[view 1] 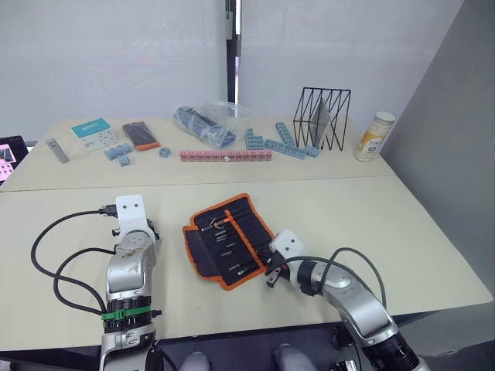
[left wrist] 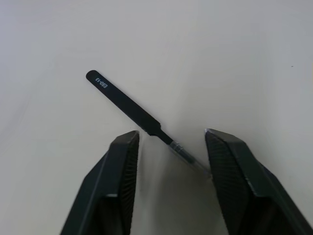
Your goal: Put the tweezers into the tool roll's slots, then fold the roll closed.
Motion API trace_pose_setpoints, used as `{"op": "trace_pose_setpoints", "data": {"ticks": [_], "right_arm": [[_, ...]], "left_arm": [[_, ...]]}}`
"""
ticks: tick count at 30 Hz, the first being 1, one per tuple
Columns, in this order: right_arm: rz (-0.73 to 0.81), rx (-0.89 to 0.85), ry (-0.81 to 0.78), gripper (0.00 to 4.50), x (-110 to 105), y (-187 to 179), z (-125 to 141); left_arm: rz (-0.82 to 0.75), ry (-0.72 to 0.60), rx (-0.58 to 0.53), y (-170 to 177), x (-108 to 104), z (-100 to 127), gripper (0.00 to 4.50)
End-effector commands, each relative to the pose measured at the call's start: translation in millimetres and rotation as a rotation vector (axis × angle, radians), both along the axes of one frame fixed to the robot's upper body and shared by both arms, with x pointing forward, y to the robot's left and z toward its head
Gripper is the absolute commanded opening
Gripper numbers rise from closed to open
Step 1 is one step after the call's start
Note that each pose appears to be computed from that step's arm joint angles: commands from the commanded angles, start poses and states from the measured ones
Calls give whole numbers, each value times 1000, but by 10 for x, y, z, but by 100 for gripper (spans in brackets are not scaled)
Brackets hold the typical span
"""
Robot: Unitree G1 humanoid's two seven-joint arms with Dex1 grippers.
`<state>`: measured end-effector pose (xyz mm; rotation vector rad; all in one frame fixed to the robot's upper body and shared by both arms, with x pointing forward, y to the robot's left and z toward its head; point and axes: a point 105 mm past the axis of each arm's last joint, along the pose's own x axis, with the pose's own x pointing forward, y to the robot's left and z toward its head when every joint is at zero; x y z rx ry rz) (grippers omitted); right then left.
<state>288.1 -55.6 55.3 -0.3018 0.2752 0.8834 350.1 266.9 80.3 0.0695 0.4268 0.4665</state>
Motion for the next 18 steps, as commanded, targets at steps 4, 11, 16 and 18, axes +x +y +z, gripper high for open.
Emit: {"op": "trace_pose_setpoints", "data": {"ticks": [4,11,16,18], "right_arm": [[-72,-133,221,0,-157,-247,-598],[-76,-133,223,0,-165,-254,-600],[-78,-134,222,0,-179,-262,-603],[-80,-134,223,0,-186,-272,-604]], "left_arm": [[71,100,-10,152,-130,-262,1],[72,86,13,249,-145,-202,1],[-19,31,68,254,-226,12,1],[-71,27,83,241,-325,68,1]]}}
